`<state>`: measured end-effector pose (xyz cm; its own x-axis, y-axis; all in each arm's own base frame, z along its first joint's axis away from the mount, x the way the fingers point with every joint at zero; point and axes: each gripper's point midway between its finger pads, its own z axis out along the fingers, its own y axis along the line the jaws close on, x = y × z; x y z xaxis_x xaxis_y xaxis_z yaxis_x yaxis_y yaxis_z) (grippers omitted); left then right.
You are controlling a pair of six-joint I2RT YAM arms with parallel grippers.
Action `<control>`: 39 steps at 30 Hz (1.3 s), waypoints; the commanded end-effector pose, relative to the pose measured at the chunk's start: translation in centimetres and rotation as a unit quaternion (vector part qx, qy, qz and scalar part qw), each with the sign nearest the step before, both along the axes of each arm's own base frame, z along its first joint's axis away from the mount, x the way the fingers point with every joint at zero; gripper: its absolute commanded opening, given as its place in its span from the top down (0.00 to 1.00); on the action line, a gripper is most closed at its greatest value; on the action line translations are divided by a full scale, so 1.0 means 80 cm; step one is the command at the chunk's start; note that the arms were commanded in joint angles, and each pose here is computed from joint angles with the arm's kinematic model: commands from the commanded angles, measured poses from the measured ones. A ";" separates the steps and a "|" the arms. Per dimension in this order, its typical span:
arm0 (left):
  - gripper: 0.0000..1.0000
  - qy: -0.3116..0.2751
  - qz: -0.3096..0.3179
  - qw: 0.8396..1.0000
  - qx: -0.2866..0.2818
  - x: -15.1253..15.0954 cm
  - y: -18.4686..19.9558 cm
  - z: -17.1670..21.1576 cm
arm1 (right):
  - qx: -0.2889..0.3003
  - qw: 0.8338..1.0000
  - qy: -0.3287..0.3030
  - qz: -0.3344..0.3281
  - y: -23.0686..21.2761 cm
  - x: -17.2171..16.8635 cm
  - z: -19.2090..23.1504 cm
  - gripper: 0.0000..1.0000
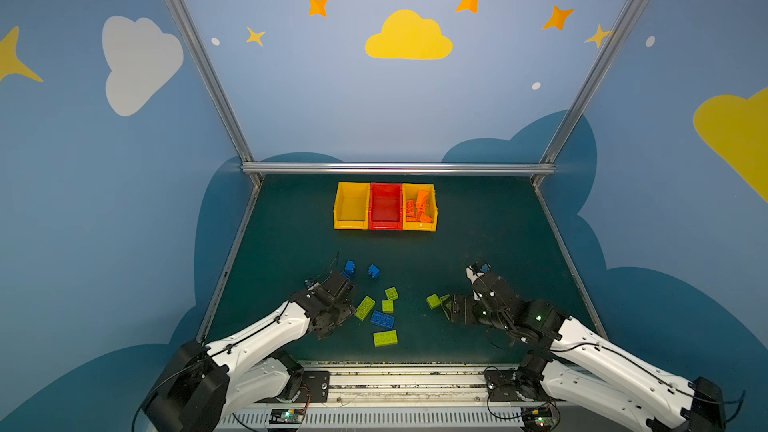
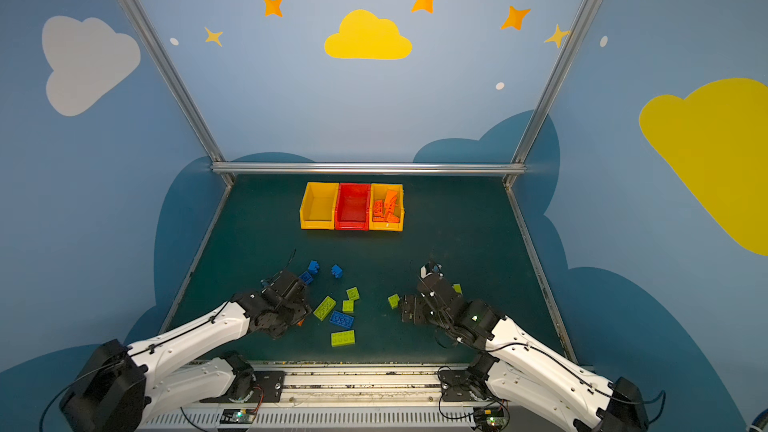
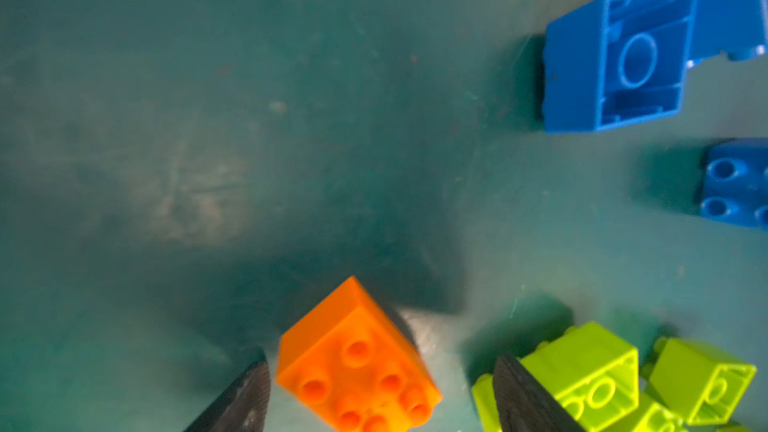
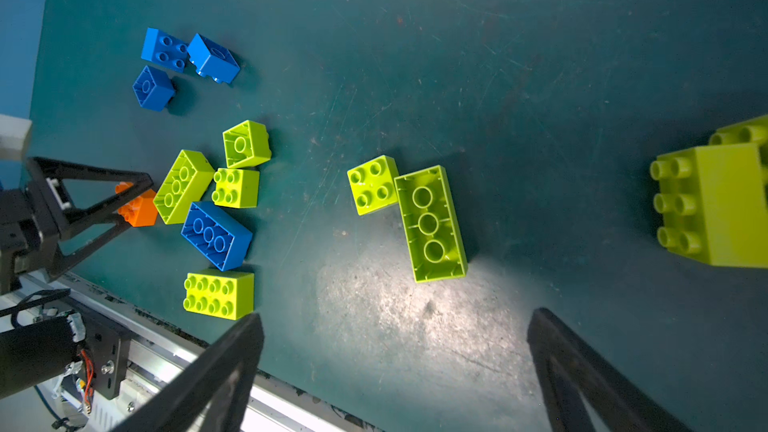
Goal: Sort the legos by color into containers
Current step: 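Carry the small orange 2x2 brick into the yellow bin and release it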
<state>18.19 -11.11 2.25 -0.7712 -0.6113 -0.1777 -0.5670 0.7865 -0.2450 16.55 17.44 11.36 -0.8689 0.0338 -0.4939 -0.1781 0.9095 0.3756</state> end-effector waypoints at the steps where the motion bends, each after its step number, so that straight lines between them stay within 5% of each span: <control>1: 0.21 0.018 -0.004 1.000 0.000 0.002 -0.008 -0.008 | 0.011 1.000 -0.012 0.004 -0.001 -0.002 0.005 0.03; 8: 0.32 0.053 -0.015 0.998 0.038 0.012 -0.007 -0.020 | 0.022 1.000 -0.018 -0.003 -0.012 -0.008 0.000 0.03; 22: 0.85 0.094 -0.054 0.990 0.087 0.020 -0.003 -0.022 | 0.028 0.999 -0.039 -0.015 -0.036 -0.015 0.016 0.03; 28: 0.86 0.034 -0.093 0.990 0.098 0.076 -0.027 0.046 | 0.029 0.999 -0.039 -0.016 -0.038 -0.016 0.018 0.03; 39: 0.87 -0.099 -0.203 0.972 0.062 0.258 -0.159 0.165 | 0.027 0.999 -0.037 -0.028 -0.045 -0.016 0.023 0.03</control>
<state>37.33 -22.71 15.26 -0.8621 -0.3315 -0.3832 -0.2465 0.9351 -0.2544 15.14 14.45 12.45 -0.8343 0.0931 -0.5435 -0.1728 0.8918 0.4182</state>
